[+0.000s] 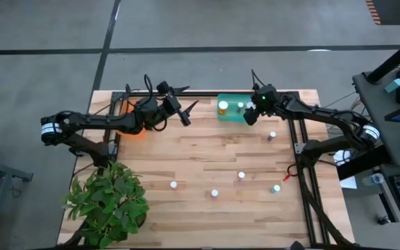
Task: Pick and place medicine bottles into bin by pill shape (circle, oval)
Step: Put the orange capsule bottle into the green bin, then put the pink tablet bottle into the orange bin
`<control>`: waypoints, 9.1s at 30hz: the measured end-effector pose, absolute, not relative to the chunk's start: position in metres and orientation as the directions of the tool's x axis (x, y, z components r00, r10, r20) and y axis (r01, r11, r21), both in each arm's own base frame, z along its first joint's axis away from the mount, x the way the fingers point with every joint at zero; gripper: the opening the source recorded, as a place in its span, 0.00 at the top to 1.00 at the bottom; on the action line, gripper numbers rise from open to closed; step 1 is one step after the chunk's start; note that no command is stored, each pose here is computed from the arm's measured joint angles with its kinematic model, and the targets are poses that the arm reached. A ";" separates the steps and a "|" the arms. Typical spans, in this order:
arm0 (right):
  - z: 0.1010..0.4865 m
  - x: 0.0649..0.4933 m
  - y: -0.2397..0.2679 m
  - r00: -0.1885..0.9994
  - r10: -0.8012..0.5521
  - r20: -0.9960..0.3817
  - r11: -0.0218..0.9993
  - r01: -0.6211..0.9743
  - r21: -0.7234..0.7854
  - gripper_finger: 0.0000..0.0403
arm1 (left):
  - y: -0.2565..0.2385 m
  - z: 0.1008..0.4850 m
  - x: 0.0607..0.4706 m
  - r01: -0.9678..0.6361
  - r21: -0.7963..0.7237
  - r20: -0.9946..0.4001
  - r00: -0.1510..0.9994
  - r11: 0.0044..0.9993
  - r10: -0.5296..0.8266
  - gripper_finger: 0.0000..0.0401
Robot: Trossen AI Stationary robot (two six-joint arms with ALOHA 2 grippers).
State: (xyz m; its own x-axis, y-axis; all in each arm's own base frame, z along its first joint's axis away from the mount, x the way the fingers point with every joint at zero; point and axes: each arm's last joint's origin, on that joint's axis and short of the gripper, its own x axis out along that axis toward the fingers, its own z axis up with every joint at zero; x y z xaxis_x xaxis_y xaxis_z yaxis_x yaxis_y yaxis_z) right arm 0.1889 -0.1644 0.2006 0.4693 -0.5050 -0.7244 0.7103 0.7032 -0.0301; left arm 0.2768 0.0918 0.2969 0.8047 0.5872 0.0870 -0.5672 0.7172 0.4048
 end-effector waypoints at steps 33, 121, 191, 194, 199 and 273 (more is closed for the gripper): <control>0.163 0.206 -0.179 0.430 -0.472 -0.770 0.717 0.695 -0.052 0.43 | 0.092 0.291 0.276 -0.567 0.367 0.064 0.806 0.738 0.588 0.30; 0.233 0.161 -0.014 0.955 0.119 0.272 0.972 -0.056 -0.227 0.43 | 0.000 0.312 0.295 -0.211 -0.162 0.133 0.963 0.964 0.233 0.30; 0.241 0.150 -0.010 0.945 0.110 0.308 0.969 -0.033 -0.245 0.44 | -0.093 0.225 0.319 -0.539 -0.099 -0.994 0.012 0.837 -0.109 0.30; 0.241 0.150 -0.010 0.945 0.110 0.308 0.969 -0.033 -0.246 0.44 | -0.101 0.224 0.315 -0.415 -0.079 -0.997 0.008 0.906 -0.082 0.30; 0.241 0.150 -0.010 0.945 0.110 0.308 0.969 -0.033 -0.245 0.44 | -0.114 0.222 0.311 -0.288 -0.015 -0.999 0.038 0.958 -0.004 0.30; 0.240 0.150 -0.009 0.947 0.110 0.301 0.969 -0.034 -0.246 0.44 | -0.077 0.249 0.310 -0.293 0.093 -0.984 0.117 0.952 0.132 0.77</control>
State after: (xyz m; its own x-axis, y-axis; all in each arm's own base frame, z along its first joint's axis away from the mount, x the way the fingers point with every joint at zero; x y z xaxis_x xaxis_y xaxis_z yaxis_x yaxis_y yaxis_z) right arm 0.1501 -0.0095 0.2398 0.9472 0.1096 0.3013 -0.0338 0.9687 -0.2461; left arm 0.3098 -0.0768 0.2487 0.1172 0.1319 -0.9843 -0.2927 0.9517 0.0926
